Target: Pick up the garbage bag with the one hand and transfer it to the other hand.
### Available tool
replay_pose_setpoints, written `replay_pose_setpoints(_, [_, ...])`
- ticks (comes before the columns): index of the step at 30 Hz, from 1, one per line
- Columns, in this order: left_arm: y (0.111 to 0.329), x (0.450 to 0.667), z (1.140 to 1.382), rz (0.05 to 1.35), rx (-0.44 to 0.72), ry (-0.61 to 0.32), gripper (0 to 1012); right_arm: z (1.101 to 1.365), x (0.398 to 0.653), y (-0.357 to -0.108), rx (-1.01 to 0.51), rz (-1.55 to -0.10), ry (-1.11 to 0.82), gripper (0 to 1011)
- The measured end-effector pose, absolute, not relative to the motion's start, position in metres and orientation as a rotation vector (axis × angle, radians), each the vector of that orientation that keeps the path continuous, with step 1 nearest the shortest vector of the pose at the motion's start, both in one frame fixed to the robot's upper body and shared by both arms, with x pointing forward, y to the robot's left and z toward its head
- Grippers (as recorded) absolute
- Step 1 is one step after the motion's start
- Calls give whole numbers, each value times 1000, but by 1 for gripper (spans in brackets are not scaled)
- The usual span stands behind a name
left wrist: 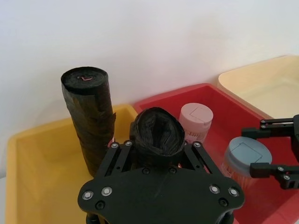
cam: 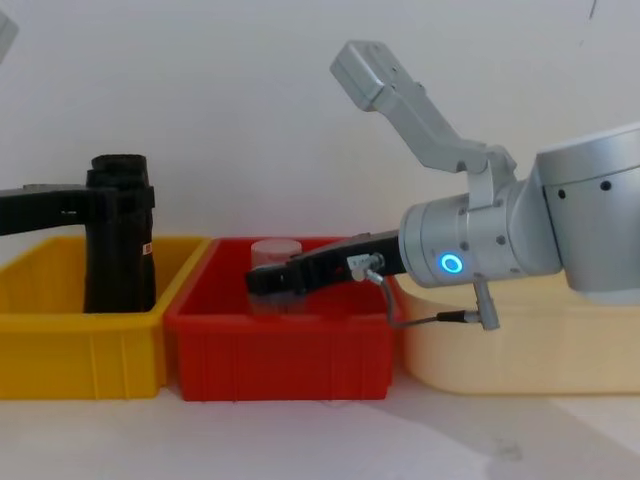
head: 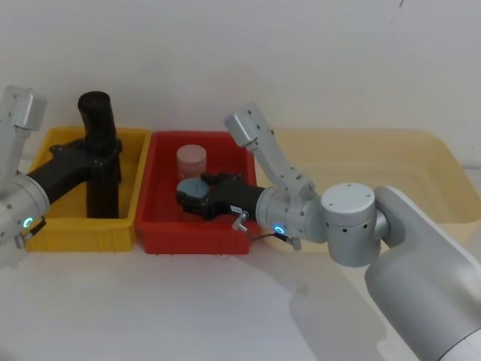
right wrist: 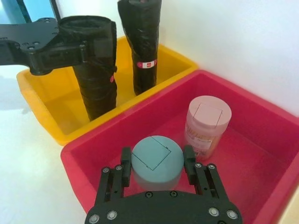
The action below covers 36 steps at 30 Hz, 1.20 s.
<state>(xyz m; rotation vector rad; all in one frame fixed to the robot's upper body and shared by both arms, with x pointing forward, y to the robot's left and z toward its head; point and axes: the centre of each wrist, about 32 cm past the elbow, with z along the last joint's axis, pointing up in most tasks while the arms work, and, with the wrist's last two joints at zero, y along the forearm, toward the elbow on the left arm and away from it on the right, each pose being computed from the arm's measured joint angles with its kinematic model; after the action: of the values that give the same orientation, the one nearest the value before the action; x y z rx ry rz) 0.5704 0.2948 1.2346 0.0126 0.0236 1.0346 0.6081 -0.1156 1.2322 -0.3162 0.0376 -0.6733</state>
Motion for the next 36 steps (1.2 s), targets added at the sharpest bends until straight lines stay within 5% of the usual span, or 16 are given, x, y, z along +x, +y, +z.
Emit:
replay_pose_setpoints(18, [289, 558, 1291, 1039, -17, -184, 351, 1278, 586, -130, -121, -697, -67, 646])
replay_pose_setpoints(36, [274, 567, 1351, 927, -85, -271, 351, 1315, 553, -194, -8, -879, -130, 647])
